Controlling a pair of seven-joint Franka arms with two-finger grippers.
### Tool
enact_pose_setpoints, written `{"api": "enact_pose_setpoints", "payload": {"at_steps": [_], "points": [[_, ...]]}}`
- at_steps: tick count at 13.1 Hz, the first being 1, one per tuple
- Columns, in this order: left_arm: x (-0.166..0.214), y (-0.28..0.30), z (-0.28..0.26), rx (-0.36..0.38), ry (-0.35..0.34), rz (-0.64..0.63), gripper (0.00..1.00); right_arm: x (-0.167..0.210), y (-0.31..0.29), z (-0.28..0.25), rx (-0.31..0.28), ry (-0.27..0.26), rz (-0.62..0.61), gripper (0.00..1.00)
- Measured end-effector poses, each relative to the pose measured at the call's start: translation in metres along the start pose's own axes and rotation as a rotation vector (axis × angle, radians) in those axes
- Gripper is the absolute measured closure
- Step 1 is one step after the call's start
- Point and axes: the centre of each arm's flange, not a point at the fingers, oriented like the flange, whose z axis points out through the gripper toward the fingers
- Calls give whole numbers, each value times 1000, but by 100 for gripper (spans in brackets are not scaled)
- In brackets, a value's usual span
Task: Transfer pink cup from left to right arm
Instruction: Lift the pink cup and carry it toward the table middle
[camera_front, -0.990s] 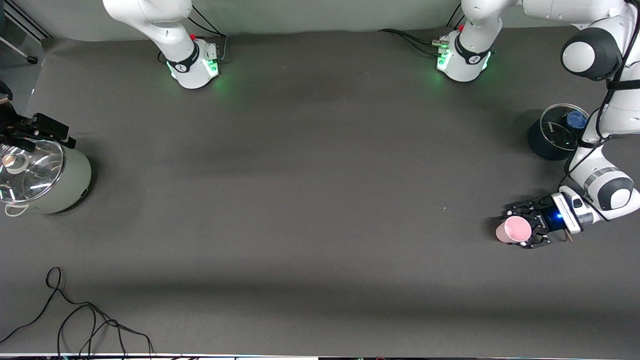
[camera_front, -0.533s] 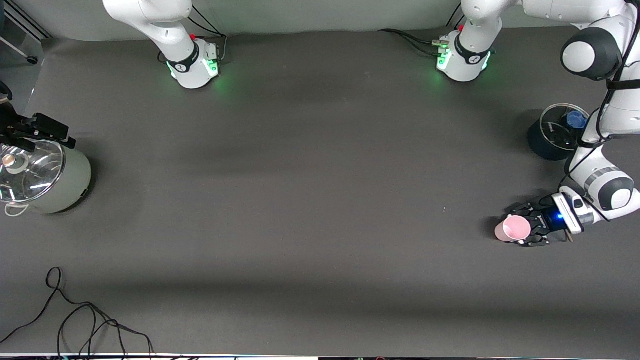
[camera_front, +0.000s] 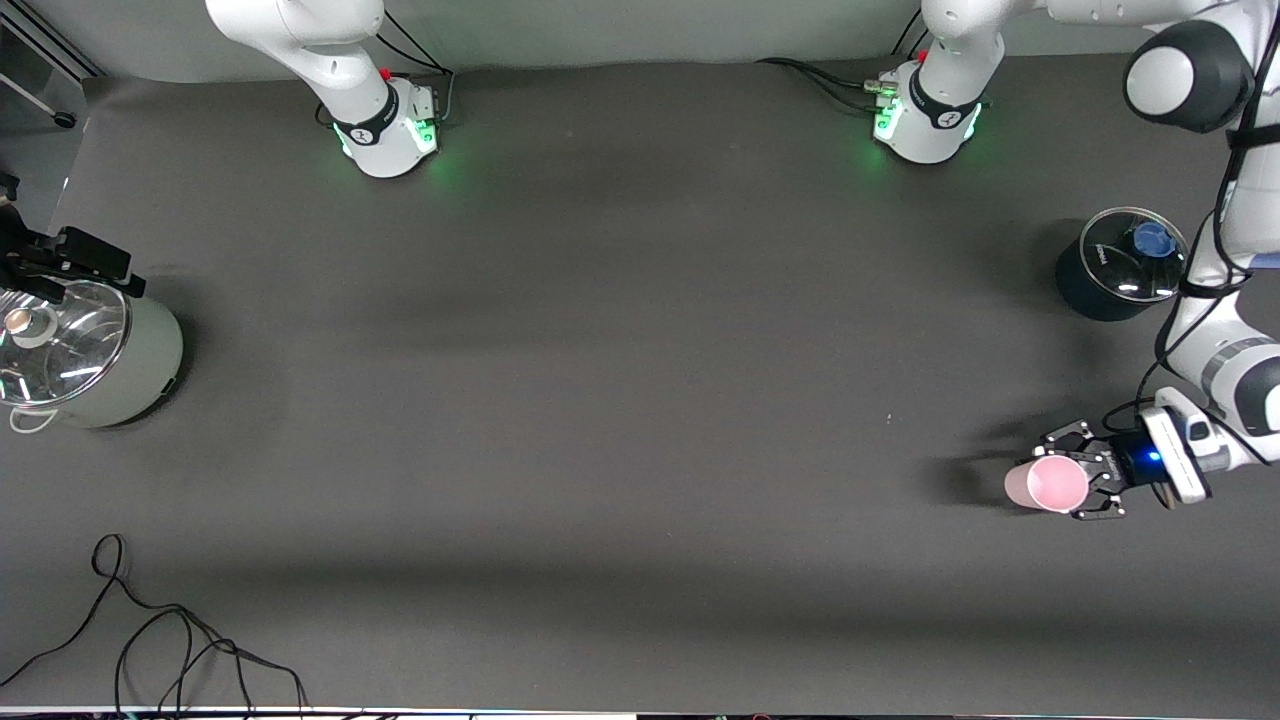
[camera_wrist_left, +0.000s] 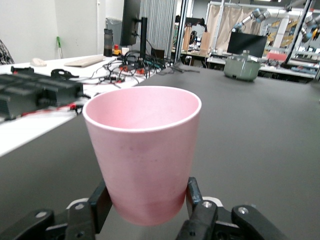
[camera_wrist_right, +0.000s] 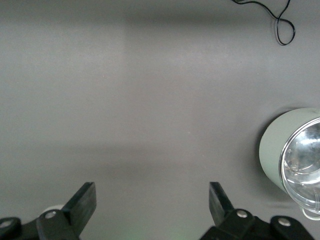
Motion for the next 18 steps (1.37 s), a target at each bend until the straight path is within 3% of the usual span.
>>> {"api": "enact_pose_setpoints", "payload": {"at_steps": [4, 10, 15, 18], "points": [[100, -1, 38, 28, 18, 33, 36, 1, -5, 3, 0, -6, -10, 0], [224, 51, 171, 169, 46, -52, 36, 1, -5, 4, 0, -9, -10, 0], [283, 162, 258, 209, 29, -102, 36, 1, -5, 4, 0, -9, -10, 0], [305, 223, 288, 208, -19, -72, 36, 1, -5, 4, 0, -9, -9, 0]]}}
